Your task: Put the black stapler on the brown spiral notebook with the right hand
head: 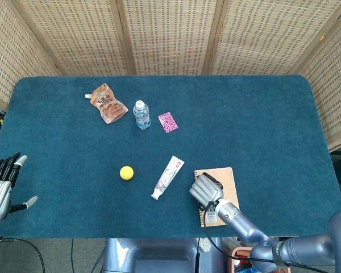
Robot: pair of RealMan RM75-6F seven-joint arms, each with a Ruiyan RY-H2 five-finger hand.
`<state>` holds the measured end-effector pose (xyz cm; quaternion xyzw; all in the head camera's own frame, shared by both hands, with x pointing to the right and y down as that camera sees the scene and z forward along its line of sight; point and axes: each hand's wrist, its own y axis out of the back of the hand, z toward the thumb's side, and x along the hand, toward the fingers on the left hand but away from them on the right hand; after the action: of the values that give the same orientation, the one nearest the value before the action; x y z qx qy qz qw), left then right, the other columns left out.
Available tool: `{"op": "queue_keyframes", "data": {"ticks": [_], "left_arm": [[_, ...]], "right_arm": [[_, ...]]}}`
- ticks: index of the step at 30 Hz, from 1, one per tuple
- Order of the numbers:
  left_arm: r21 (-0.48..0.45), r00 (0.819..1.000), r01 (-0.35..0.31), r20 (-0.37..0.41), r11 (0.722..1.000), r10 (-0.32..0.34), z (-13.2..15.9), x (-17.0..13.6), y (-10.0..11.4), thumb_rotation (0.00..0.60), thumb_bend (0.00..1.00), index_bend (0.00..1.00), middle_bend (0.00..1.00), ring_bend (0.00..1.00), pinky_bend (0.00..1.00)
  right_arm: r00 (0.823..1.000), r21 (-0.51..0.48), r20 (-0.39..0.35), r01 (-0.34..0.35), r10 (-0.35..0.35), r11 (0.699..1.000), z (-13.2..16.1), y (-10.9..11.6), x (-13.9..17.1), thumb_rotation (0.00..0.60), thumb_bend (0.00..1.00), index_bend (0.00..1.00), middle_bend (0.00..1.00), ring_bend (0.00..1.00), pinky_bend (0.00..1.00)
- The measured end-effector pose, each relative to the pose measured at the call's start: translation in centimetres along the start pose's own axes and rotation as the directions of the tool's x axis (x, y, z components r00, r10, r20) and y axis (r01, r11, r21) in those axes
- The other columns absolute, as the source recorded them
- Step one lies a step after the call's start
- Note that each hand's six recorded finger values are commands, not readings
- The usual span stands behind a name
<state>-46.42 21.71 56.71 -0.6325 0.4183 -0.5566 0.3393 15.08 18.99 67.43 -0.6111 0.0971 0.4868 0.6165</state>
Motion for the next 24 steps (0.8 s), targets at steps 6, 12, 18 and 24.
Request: {"op": "queue_keyframes", "data": {"ticks": [6, 12, 18, 24], "left_arm": [[-0.002, 1.0, 0.0, 0.0, 1.0, 0.0, 0.0, 0.0, 0.0, 0.6, 0.16, 0.0, 0.0, 0.0, 0.0], [-0.008, 1.0, 0.0, 0.005, 1.0, 0.0, 0.1, -0.1, 0.1, 0.6, 0.16, 0.0, 0.0, 0.0, 0.0], [-0.012, 1.0, 0.001, 0.005, 1.0, -0.001, 0.1, -0.1, 0.2, 0.6, 0.16, 0.0, 0.0, 0.0, 0.0], [-0.016, 1.0, -0.002, 0.007, 1.0, 0.002, 0.1, -0.2, 0.3, 0.6, 0.16, 0.0, 0.0, 0.0, 0.0]], "right_arm": [[0.999, 0.045, 0.037, -0.001, -0.001, 0.999, -0.8, 0.4, 0.2, 0.6, 0.16, 0.61, 0.32, 0.18, 0.3], [0.996, 0.093, 0.074, -0.049, 0.042, 0.994, -1.3, -0.3, 0.3, 0.6, 0.16, 0.58, 0.29, 0.14, 0.27], [0.993, 0.122, 0.095, -0.085, 0.074, 0.989, -1.5, -1.1, 0.4, 0.6, 0.16, 0.58, 0.29, 0.14, 0.27], [0.993, 0.123, 0.092, -0.087, 0.075, 0.989, -1.3, -1.1, 0.5, 0.6, 0.16, 0.58, 0.28, 0.14, 0.27]]}}
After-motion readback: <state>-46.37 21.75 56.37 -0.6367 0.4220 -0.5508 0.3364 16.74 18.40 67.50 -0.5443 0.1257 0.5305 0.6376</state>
